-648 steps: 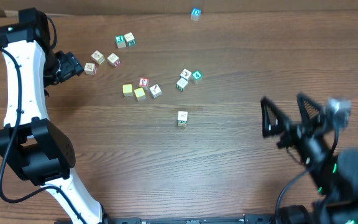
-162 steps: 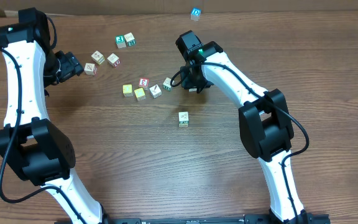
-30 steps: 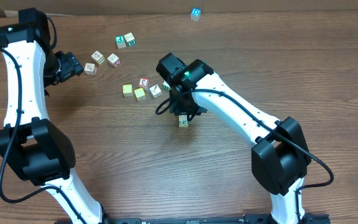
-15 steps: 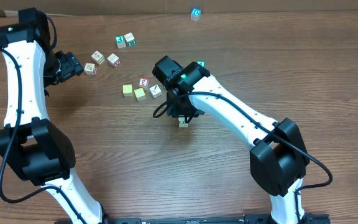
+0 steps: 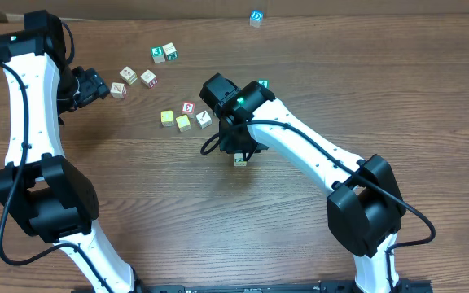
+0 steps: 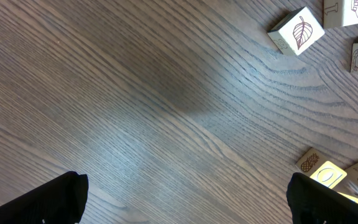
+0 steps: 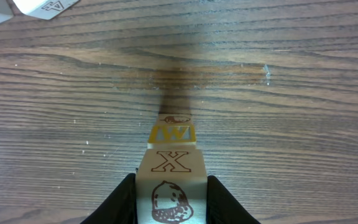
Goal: Form a tower
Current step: 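Lower the X block onto the W block, aligning it on the stack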
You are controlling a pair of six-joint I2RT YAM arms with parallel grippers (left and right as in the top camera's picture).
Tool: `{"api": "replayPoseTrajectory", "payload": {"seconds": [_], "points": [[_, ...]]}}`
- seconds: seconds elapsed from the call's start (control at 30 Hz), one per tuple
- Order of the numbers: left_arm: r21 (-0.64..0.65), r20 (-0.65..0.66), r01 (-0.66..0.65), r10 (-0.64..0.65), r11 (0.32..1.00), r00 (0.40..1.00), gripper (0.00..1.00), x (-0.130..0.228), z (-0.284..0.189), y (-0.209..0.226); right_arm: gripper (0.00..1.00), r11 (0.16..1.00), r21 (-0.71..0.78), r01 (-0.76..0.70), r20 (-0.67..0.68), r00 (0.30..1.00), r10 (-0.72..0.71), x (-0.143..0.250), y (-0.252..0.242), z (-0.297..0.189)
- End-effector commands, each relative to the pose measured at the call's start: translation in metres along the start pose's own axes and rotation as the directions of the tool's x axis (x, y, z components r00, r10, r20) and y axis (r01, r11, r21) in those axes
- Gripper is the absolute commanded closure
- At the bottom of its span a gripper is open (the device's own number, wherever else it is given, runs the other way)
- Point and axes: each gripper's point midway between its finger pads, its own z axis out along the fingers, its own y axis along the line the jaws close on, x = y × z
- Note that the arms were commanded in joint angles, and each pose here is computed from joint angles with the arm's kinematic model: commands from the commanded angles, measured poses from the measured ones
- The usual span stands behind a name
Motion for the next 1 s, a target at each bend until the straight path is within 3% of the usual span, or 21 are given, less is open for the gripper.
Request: {"api": "replayPoseTrajectory", "payload": {"seconds": [0.0,0.97], "points": [[0.014,0.025,-0.004,0.003,1.0,1.0,0.0,-0.003,-0.0095,-0.0015,0.71,1.0,0.017,-0.003,0.002,1.0,0.003,0.0022,-0.0028,0.0062],[0.014,0.026,-0.003,0.003,1.0,1.0,0.0,-0.0031,-0.0095,-0.0016,0.69,1.0,0.005,-0.003,-0.009,1.0,0.003,0.0043,-0.0007,0.0062]]}}
